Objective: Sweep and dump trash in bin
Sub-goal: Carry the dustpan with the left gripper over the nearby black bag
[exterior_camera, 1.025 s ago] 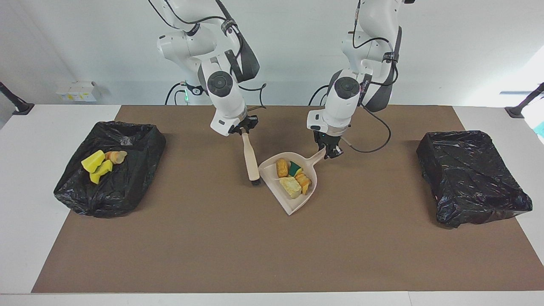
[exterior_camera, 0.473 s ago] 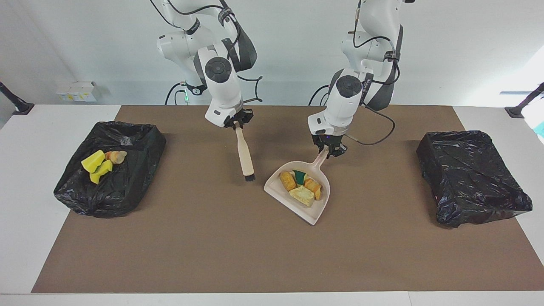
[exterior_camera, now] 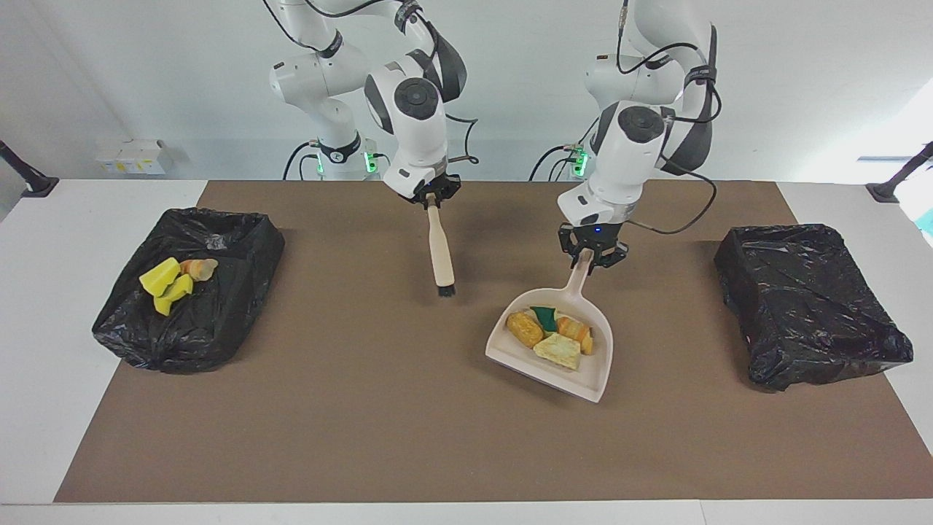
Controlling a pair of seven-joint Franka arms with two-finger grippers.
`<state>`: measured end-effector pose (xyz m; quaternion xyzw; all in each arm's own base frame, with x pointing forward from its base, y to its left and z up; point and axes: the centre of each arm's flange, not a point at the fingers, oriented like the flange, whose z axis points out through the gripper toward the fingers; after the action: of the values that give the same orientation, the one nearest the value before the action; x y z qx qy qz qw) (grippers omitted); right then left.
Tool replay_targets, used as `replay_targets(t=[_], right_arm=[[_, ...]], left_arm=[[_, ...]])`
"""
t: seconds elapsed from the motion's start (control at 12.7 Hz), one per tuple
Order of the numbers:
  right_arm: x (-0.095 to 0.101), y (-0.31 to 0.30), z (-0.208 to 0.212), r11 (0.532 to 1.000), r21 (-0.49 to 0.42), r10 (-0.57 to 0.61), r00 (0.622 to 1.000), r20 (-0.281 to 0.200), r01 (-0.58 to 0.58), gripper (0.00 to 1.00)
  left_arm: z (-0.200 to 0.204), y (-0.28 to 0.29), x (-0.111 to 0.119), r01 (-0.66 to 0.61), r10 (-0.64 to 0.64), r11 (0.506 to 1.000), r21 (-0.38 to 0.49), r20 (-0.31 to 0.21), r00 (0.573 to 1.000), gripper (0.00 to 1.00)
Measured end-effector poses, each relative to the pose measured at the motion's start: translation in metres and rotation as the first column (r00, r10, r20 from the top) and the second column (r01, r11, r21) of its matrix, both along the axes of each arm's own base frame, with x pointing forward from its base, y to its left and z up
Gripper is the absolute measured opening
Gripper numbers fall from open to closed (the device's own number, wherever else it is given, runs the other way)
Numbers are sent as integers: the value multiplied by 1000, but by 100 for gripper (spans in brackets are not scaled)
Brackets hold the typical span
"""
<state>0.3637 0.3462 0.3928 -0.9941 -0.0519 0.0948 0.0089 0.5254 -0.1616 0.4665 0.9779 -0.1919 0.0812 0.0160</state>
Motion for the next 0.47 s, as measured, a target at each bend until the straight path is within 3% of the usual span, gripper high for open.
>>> replay_targets(t=[0.24, 0.39, 0.47], right_arm=[[-36, 40, -11, 999, -14, -30, 999, 10, 31, 26], [-65, 65, -28, 999, -43, -12, 1000, -9, 12, 26], [-72, 73, -36, 999, -48, -9, 1000, -13, 9, 26]], left_arm=[[29, 58, 10, -29, 29, 999, 20, -28, 999, 33], [41, 103, 12, -57, 58, 998, 20, -97, 994, 33], [43, 127, 12, -92, 88, 995, -27, -128, 988, 33]])
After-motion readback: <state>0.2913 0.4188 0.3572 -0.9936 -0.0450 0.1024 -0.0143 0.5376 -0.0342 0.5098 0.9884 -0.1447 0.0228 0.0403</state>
